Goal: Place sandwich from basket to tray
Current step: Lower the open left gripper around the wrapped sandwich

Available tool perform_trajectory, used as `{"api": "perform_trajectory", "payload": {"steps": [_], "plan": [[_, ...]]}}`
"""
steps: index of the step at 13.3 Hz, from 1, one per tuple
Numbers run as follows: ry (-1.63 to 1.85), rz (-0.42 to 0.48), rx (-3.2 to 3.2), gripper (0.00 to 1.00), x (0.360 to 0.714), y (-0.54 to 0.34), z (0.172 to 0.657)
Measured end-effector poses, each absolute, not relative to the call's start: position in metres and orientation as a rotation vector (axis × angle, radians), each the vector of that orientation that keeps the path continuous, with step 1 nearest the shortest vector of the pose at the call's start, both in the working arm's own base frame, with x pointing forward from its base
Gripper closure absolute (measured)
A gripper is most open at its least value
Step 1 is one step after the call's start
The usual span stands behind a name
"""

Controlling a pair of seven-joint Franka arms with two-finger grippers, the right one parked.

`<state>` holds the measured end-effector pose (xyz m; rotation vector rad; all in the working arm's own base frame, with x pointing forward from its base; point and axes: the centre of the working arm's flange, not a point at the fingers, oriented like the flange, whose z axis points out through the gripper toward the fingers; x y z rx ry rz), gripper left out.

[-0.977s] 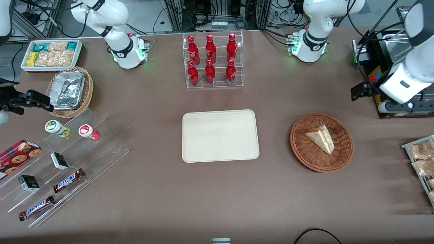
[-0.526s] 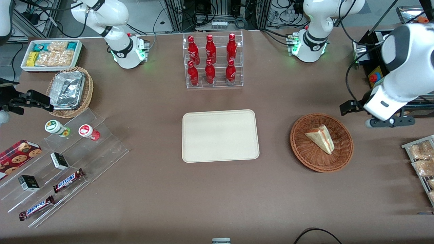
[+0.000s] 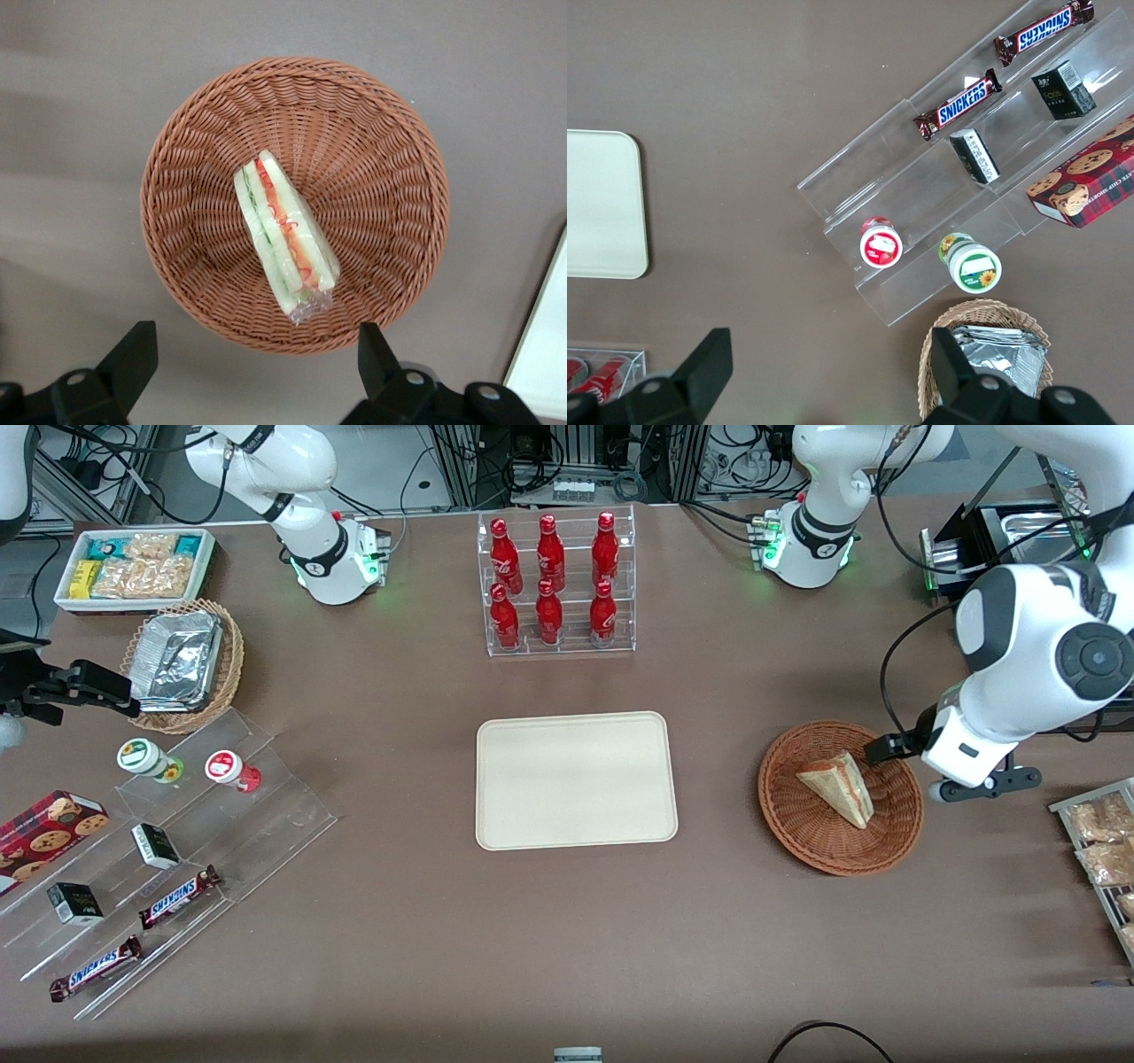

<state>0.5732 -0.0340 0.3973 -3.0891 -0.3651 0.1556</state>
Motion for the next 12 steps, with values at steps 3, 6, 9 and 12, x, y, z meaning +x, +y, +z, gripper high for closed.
{"api": "perform_trajectory", "payload": {"steps": [3,6,9,12], "plan": [[-0.61,0.09,-3.057,0.0,0.572,-0.04,0.376],[-0.847,0.074,-2.999,0.0,0.57,-0.051,0.364],[-1.01,0.052,-2.952,0.0,0.571,-0.056,0.352],[-1.105,0.032,-2.925,0.0,0.567,-0.055,0.336]]}}
